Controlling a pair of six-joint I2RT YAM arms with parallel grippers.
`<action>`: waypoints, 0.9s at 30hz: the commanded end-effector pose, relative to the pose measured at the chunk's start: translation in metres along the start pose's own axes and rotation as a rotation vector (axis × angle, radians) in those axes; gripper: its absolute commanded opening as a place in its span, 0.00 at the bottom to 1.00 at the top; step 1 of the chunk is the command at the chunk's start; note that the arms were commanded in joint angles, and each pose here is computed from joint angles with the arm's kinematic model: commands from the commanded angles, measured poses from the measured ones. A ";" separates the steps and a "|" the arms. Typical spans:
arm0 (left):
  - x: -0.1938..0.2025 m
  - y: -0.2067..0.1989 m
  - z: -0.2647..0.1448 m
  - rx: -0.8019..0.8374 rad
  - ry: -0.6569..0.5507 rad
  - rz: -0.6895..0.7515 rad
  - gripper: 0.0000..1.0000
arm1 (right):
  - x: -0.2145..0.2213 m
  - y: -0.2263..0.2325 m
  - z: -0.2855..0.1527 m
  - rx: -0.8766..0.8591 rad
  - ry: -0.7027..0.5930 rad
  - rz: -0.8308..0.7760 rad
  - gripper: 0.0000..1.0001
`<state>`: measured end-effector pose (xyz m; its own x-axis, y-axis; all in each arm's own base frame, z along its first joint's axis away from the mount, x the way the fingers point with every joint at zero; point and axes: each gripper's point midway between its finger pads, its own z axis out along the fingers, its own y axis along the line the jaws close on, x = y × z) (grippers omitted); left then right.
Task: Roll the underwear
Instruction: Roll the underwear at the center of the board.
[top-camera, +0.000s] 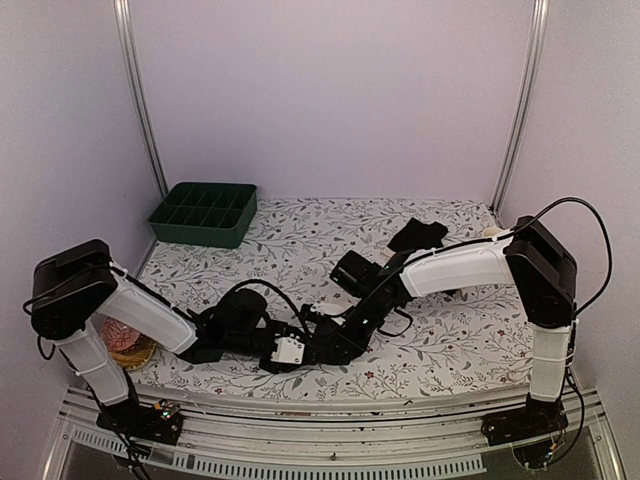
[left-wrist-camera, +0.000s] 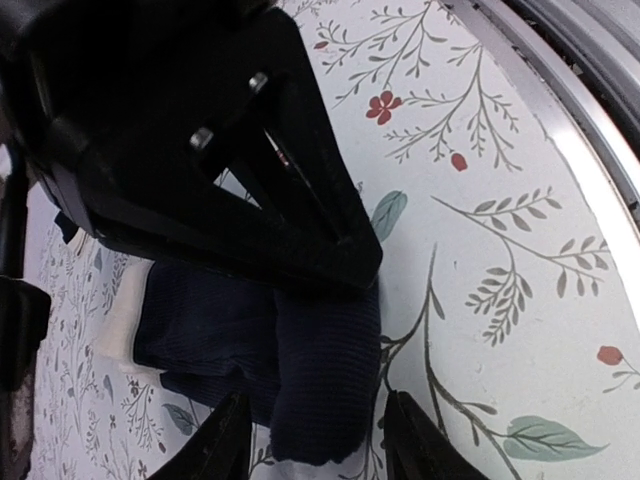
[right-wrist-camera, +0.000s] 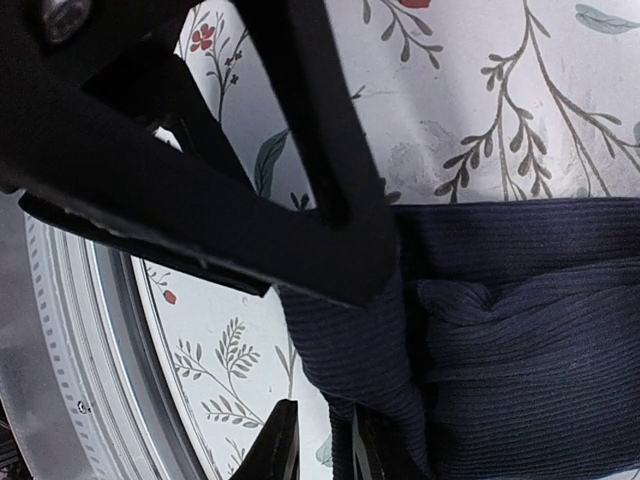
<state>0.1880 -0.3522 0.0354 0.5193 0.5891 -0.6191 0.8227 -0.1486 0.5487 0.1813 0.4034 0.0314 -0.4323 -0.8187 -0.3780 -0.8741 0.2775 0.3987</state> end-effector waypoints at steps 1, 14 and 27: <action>-0.004 0.009 0.010 -0.016 0.013 -0.019 0.47 | 0.003 -0.011 0.004 0.024 0.017 0.008 0.20; 0.007 -0.018 0.022 0.154 0.064 -0.062 0.07 | 0.001 -0.015 -0.003 0.074 -0.004 -0.014 0.20; 0.002 -0.015 0.021 0.471 0.034 -0.395 0.00 | 0.011 -0.002 -0.025 0.348 -0.122 -0.324 0.29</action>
<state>0.1983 -0.3817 0.0234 0.3496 0.6475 -0.6772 0.9369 -0.2429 0.2514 0.1860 0.3753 0.0317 -0.3192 -0.8325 -0.4529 -0.9476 0.2718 0.1681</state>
